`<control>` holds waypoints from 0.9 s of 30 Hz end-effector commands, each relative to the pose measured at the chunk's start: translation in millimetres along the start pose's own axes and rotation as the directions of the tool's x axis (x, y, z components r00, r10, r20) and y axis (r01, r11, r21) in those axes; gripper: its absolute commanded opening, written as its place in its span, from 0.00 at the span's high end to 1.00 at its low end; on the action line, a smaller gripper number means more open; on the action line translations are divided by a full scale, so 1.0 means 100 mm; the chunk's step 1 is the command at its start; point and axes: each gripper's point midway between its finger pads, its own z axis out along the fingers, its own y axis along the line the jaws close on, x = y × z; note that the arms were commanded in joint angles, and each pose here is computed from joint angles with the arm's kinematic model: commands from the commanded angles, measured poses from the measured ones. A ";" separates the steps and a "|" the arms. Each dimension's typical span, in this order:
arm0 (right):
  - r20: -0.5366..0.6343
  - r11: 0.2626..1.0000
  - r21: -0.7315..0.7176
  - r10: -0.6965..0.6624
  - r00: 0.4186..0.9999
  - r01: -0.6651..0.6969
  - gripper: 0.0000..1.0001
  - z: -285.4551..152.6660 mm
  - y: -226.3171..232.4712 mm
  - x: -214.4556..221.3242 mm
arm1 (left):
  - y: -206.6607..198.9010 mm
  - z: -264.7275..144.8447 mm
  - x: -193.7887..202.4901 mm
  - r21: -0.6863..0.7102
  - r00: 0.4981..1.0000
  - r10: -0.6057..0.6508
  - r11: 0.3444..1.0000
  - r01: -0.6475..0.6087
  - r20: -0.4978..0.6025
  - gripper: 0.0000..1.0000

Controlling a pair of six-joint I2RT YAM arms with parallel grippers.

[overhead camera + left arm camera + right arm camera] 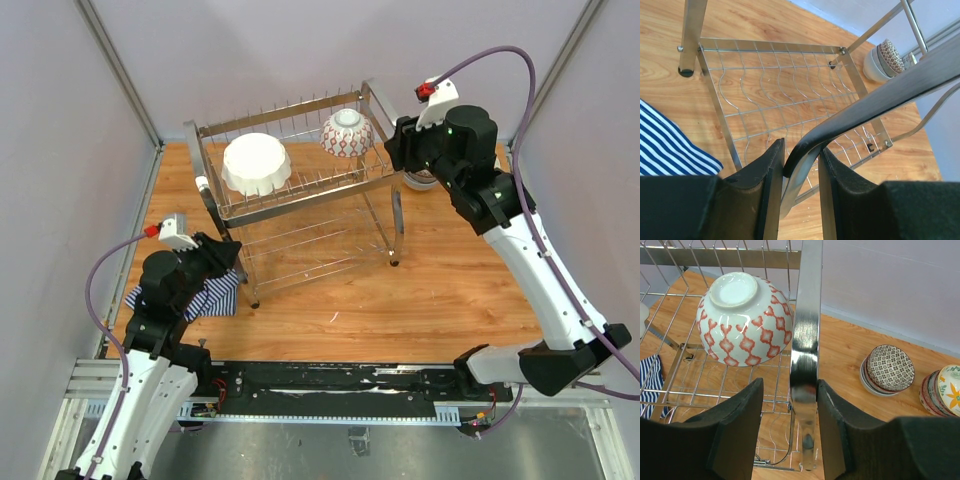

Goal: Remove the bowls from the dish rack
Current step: Adjust the dish rack at the center of the board, then adjust the bowl in the dish rack.

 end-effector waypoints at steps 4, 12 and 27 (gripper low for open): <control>0.050 0.999 -0.012 -0.038 0.998 0.039 0.49 -0.11 0.07 -0.23 | -0.30 -0.01 -0.39 0.104 0.991 -0.035 0.994 0.022 0.129 0.78; 0.101 0.996 0.024 -0.085 0.991 0.083 0.35 -0.10 0.00 -0.54 | -0.33 0.00 -0.43 0.112 0.990 -0.014 0.994 -0.002 0.141 0.42; 0.130 0.982 -0.119 -0.132 0.983 0.148 0.34 0.12 0.44 -0.82 | -0.55 -0.07 -0.27 0.261 0.993 0.074 0.961 -0.095 0.088 0.23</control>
